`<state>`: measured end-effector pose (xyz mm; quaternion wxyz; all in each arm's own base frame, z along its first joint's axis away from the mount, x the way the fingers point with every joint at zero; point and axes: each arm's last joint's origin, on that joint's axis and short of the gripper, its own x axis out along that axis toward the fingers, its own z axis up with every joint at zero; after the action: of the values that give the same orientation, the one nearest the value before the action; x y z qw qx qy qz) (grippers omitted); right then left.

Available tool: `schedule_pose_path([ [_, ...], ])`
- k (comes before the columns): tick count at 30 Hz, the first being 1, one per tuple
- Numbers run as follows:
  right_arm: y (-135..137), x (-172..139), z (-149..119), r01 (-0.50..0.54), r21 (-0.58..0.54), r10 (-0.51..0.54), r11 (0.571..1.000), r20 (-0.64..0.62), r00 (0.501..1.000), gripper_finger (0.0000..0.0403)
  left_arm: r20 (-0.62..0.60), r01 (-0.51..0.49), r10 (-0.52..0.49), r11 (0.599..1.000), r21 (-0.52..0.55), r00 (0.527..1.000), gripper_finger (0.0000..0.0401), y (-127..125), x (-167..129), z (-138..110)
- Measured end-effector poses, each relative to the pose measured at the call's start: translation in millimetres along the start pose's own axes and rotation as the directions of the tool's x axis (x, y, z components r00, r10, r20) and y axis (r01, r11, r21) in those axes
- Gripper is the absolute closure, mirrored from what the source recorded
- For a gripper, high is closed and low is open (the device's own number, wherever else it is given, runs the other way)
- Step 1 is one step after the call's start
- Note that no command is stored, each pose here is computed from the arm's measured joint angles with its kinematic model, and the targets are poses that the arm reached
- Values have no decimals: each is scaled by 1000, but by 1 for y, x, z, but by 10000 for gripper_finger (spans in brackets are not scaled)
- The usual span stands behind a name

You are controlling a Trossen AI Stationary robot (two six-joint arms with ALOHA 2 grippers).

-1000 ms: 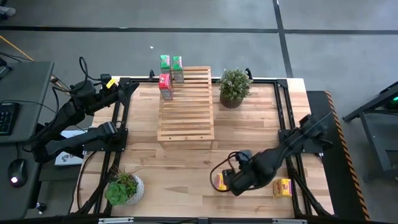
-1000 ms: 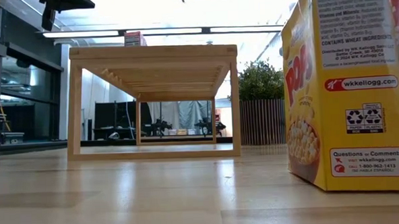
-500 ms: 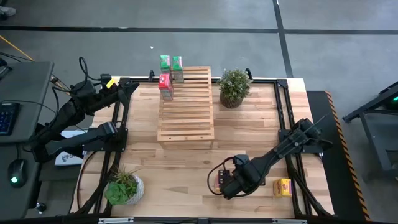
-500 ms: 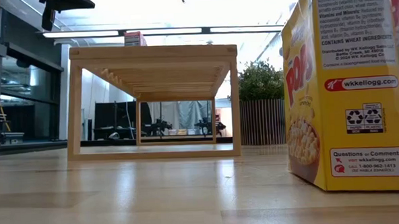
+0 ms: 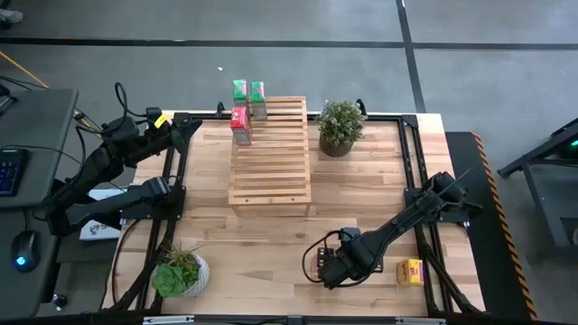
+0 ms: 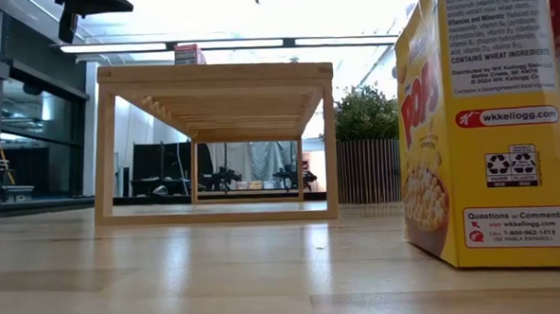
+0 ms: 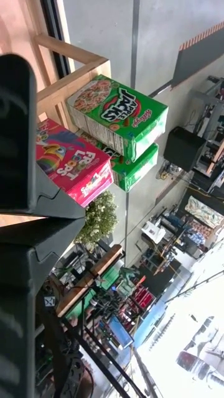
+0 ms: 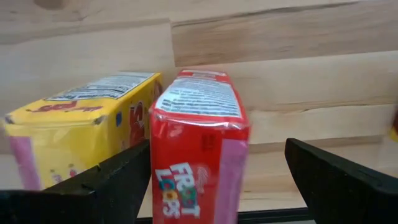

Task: Stack cereal on shelf
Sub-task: Put the red cereal box aligned with the other red cereal box on the shelf

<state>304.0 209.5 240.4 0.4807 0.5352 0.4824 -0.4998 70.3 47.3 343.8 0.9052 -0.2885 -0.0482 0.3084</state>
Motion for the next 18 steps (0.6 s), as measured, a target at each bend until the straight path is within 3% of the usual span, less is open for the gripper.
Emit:
schedule_pose_path([
  [12, -3, 25, 2, 13, 25, -13, 1000, -22, 1000, 50, 1, 0, 0, 1000, 0, 1000, 401, 0, 0, 0],
  [18, -3, 25, 2, 16, 25, -15, 1000, -18, 1000, 84, 19, 11, -11, 1000, -6, 1000, 401, -1, 0, 2],
])
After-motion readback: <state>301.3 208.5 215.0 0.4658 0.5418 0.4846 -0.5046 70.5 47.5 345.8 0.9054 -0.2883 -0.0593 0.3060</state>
